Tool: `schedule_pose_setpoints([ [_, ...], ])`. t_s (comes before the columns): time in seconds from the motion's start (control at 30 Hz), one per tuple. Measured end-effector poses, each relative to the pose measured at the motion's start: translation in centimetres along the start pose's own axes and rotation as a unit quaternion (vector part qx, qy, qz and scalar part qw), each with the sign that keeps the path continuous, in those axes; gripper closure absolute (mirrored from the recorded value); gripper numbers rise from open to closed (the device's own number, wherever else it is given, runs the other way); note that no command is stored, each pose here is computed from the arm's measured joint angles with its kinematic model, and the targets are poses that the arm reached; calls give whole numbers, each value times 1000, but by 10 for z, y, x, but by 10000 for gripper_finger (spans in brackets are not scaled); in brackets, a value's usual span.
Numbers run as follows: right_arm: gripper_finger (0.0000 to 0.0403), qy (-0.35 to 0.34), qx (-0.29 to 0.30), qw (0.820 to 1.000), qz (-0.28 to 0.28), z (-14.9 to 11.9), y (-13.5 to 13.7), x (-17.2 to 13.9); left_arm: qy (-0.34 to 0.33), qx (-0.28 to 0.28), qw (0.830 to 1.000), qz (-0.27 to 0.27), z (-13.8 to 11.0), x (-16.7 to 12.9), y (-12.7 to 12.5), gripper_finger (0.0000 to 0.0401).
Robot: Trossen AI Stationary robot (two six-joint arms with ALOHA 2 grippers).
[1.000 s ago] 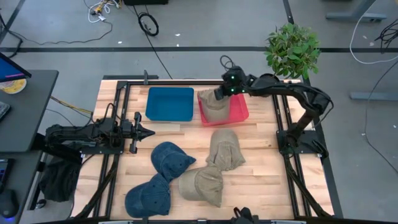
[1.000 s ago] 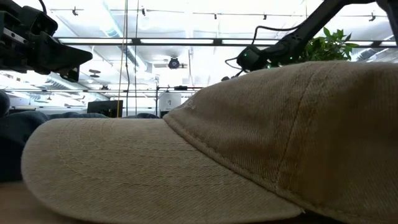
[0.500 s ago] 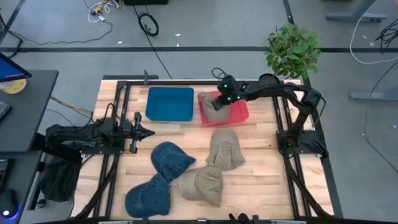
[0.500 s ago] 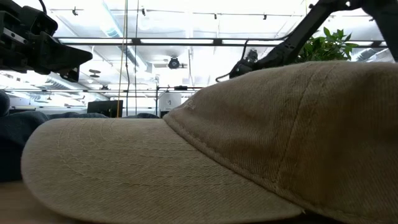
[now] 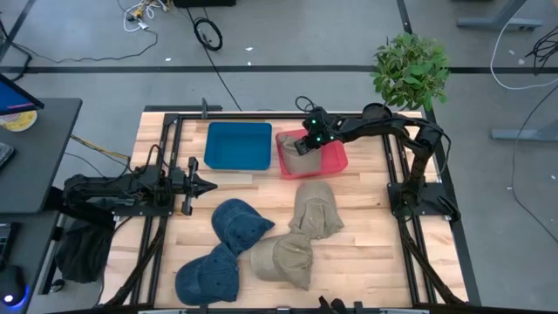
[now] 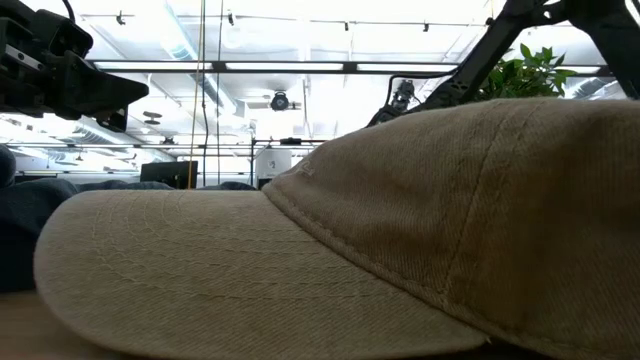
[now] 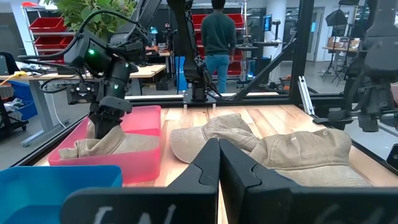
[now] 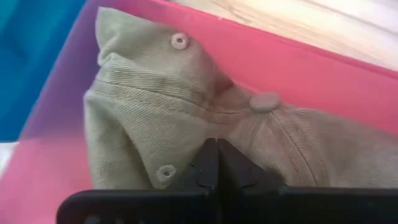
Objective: Pick & Place hat
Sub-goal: Put the bottom right brown cap into the pink bin, then put the top brown cap into the pink bin
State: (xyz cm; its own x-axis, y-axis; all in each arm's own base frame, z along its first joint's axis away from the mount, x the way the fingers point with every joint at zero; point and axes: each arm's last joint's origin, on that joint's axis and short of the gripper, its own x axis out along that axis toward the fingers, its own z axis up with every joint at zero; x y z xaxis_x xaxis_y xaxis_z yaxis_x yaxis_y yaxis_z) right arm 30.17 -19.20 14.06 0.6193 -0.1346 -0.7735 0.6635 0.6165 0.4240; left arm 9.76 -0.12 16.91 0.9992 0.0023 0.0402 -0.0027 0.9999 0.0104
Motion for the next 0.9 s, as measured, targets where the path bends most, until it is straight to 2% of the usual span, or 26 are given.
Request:
schedule_pose_setpoints([
  [0.13, 399, 0, 6, 1000, 29, 3, 3, -8, 0, 0, 1000, 0, 0, 0, 0, 398],
  [0.27, 375, -17, 1, 999, 31, 7, 7, -16, 0, 0, 1000, 0, 0, 0, 0, 398],
  [0.47, 307, -65, -15, 997, 25, 17, 14, -38, 0, 0, 1000, 0, 0, 0, 0, 398],
  [0.63, 241, -82, -25, 995, 46, 20, 22, -58, 0, 0, 1000, 0, 0, 0, 0, 398],
  [0.77, 201, -54, -37, 993, 99, 17, 30, -72, 0, 0, 1000, 0, 0, 0, 0, 398],
  [0.9, 176, 4, -40, 987, 155, 8, 35, -91, 0, 0, 1000, 0, 0, 0, 0, 398],
])
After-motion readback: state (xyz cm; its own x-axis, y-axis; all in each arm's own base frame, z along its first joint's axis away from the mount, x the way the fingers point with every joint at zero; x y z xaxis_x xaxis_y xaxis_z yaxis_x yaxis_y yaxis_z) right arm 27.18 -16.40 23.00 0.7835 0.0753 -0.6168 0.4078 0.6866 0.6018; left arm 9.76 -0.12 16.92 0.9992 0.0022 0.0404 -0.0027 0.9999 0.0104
